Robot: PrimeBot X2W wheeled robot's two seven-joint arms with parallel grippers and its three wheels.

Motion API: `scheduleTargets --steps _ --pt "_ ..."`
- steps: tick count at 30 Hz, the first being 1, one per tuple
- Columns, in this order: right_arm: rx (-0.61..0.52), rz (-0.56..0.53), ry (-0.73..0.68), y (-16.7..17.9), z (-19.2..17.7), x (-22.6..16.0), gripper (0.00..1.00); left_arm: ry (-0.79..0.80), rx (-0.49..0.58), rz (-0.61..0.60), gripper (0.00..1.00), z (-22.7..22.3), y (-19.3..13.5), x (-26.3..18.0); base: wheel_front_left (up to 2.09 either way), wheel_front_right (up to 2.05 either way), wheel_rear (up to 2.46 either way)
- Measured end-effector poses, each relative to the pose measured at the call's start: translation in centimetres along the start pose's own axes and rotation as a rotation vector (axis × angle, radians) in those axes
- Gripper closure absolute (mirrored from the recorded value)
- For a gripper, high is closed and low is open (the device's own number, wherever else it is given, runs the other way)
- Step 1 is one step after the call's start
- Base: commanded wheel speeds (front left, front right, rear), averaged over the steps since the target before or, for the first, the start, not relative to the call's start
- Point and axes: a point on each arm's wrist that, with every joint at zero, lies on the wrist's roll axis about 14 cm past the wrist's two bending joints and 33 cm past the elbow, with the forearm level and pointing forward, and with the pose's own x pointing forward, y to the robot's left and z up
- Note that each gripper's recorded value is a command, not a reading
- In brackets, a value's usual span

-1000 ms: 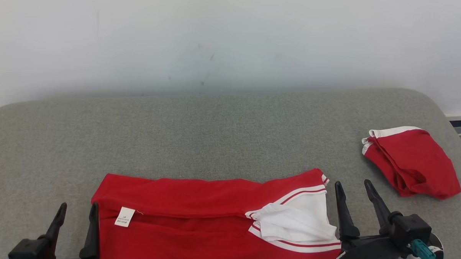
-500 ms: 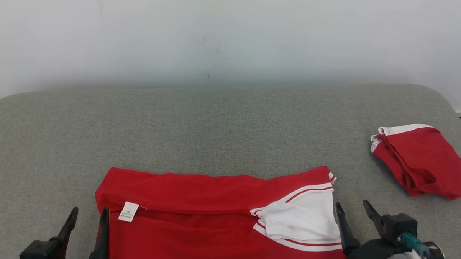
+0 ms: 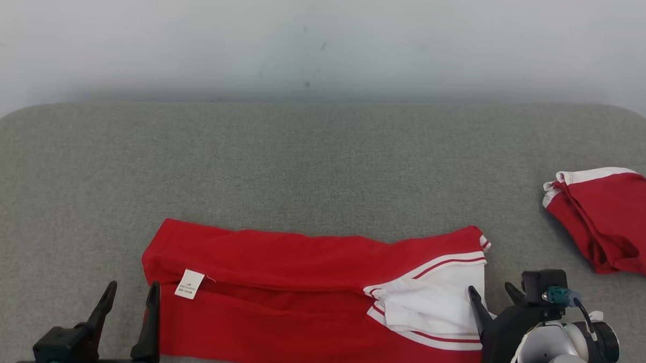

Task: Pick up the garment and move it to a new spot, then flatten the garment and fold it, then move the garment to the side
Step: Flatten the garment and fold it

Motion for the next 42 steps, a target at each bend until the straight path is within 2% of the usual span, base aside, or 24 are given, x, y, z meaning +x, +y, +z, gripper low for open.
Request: scheduleTargets --steps 10,27,28,29,31,32,42 --pt "0.007 0.028 0.165 1.1 -3.0 0.9 0.0 0.02 0.0 0.01 0.0 -0.5 0.5 0.0 0.0 0.0 0.0" --pt "0.044 0.038 0.245 1.7 -2.9 1.9 0.0 0.03 -0.004 0.004 0.0 -0.8 0.5 0.3 0.0 0.0 0.0" --pt "0.044 0.039 0.25 1.7 -2.8 2.0 0.32 0.031 -0.005 0.005 0.0 -0.8 0.5 0.3 0.0 0.0 0.0" --pt "0.043 0.04 0.254 1.8 -2.9 2.0 0.55 0.032 -0.006 0.006 0.0 -0.9 0.5 0.3 0.0 0.0 0.0" --pt "0.041 0.044 0.26 1.9 -2.9 2.1 0.94 0.034 -0.005 0.008 0.0 -0.9 0.6 0.3 0.0 0.0 0.0" --pt "0.041 0.046 0.261 2.0 -2.8 2.1 1.0 0.035 -0.006 0.01 0.0 -1.0 0.6 0.2 0.0 0.0 0.0" --pt "0.047 0.047 0.269 2.0 -2.6 2.1 1.0 0.042 -0.006 0.012 0.0 -1.2 0.7 0.3 0.0 0.0 0.0"
